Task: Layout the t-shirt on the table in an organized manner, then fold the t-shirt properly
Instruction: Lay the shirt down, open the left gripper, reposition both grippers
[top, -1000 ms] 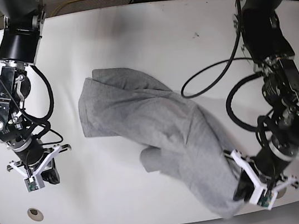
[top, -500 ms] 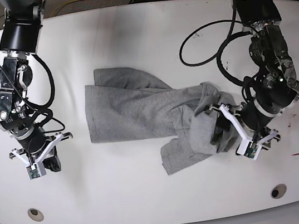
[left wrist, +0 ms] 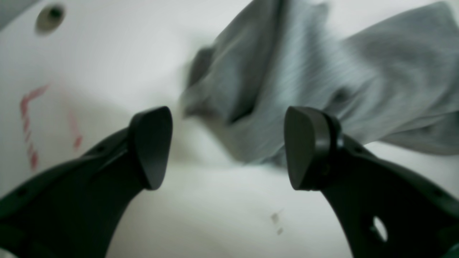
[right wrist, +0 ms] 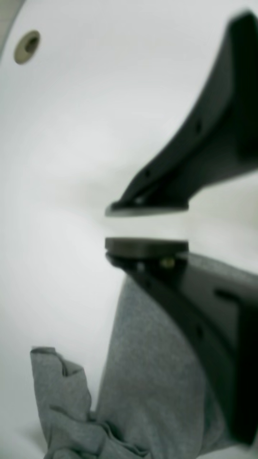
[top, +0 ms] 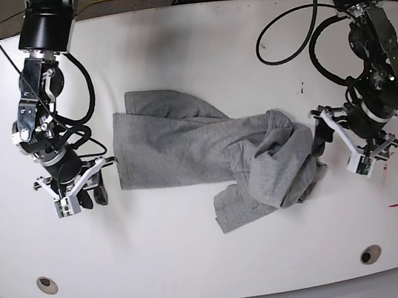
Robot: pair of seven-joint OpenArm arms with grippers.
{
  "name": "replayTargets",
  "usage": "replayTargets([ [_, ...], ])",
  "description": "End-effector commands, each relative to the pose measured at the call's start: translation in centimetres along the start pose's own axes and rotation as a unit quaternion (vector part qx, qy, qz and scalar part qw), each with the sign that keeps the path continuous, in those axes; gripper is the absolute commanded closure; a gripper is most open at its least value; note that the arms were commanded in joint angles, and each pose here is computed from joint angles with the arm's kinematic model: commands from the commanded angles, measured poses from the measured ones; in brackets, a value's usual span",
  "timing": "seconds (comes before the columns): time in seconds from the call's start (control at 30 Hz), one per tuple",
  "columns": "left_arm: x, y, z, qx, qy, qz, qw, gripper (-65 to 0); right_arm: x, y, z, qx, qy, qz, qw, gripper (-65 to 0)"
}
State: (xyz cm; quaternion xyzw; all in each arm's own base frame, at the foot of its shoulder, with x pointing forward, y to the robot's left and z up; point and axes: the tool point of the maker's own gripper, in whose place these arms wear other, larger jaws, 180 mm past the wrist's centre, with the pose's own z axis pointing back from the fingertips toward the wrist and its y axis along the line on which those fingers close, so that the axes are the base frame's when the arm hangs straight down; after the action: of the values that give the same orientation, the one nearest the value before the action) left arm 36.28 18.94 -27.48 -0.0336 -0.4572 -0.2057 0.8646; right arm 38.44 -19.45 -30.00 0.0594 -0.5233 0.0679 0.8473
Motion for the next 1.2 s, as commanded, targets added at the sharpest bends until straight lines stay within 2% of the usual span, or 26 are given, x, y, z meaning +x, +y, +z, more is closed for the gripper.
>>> replayTargets([
  [0.0,1.0,1.4,1.0,0.015,-0.022,-0.006,1.0,-45.3,1.1,0.6,0.1,0.006,-0.025,-0.007,0.9997,-33.5],
  [0.03,0.6,2.1,1.4,0.024,-0.016,-0.006,1.0,-45.3,0.7,0.9,0.1,0.009,-0.022,-0.013,0.9996,-39.5],
  [0.13,0.0,3.5,2.2,0.042,-0.011,-0.004,0.999,-45.3,-0.6,1.8,-0.2,0.017,-0.01,-0.027,0.9995,-52.0],
  [0.23,-0.1,4.5,2.7,0.056,-0.013,0.002,0.998,-45.0,-1.6,2.2,-0.7,0.022,0.003,-0.039,0.999,-58.7],
  [0.43,-0.8,7.5,4.2,0.097,-0.017,0.031,0.995,-45.0,-4.9,2.0,-1.8,0.025,0.042,-0.063,0.9968,-58.0],
  [0.67,-1.8,9.3,4.8,0.118,-0.014,0.058,0.991,-45.0,-6.6,1.7,-3.6,0.032,0.061,-0.091,0.9934,-57.5],
  [1.17,-3.0,9.1,4.9,0.116,-0.001,0.062,0.991,-44.7,-8.7,1.6,-7.0,0.038,0.081,-0.144,0.9856,-57.5],
])
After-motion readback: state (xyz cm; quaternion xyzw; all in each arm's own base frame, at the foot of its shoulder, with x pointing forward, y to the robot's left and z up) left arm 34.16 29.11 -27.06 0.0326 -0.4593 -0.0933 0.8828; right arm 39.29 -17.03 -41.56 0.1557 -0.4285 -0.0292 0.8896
